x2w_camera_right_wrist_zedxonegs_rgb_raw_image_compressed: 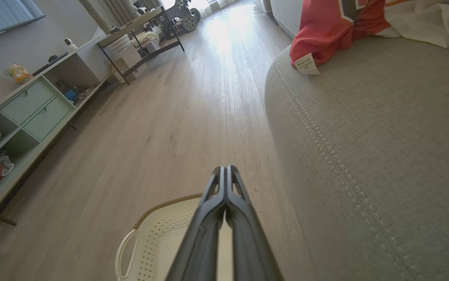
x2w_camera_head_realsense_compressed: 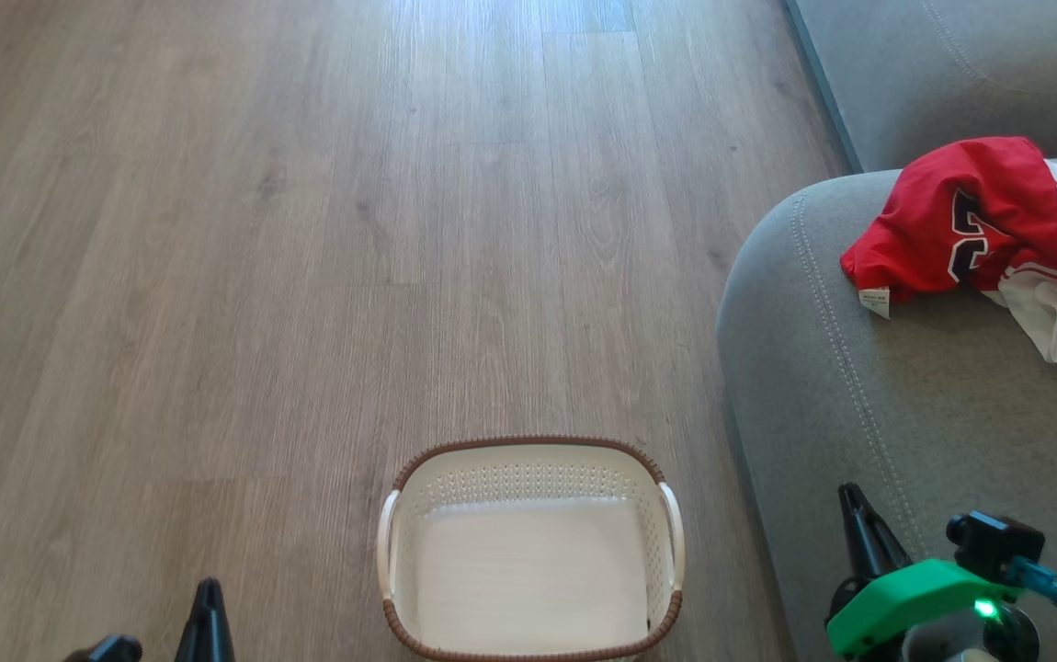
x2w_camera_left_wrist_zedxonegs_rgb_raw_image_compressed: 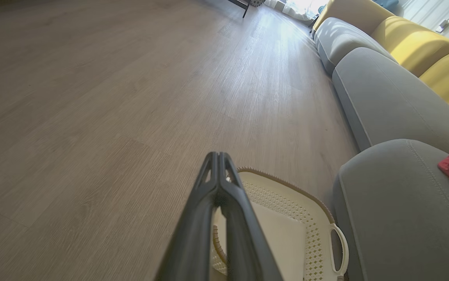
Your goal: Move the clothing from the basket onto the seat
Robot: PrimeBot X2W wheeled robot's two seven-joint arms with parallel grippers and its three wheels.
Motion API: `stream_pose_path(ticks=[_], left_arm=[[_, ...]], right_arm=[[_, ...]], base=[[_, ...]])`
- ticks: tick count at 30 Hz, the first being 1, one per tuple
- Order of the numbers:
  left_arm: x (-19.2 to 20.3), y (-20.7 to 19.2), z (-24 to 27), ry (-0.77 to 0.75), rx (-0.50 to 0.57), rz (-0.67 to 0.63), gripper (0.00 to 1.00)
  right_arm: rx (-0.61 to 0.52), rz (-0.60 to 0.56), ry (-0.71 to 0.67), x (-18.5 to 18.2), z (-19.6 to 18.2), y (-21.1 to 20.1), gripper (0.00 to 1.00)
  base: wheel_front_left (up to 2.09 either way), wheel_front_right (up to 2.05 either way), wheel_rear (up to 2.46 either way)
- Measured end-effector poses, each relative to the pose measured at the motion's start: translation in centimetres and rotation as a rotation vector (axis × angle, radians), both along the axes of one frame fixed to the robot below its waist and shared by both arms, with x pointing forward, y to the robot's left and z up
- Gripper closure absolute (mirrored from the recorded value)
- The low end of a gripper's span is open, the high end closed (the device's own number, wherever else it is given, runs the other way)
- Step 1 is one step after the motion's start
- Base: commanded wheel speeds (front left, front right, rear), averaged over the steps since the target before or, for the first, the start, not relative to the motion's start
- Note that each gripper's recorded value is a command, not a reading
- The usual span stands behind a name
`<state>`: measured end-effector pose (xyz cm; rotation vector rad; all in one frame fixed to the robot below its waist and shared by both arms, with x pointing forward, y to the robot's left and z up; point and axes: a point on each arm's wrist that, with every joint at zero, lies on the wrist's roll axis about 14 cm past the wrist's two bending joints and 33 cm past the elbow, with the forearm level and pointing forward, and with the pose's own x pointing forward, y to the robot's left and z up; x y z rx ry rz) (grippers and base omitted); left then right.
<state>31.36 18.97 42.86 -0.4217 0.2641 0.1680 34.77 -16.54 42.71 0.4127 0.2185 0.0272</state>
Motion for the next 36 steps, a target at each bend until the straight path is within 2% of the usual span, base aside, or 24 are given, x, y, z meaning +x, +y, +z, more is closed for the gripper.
stream_pose_path(ticks=[36], left_arm=[[2.2, -0.2, 0.9, -0.007, -0.405, 0.073, 1.00]], right_arm=[[0.396, -0.147, 0.012, 1.1, 1.2, -1.8, 1.00]], base=[[0.00, 0.00, 0.00]])
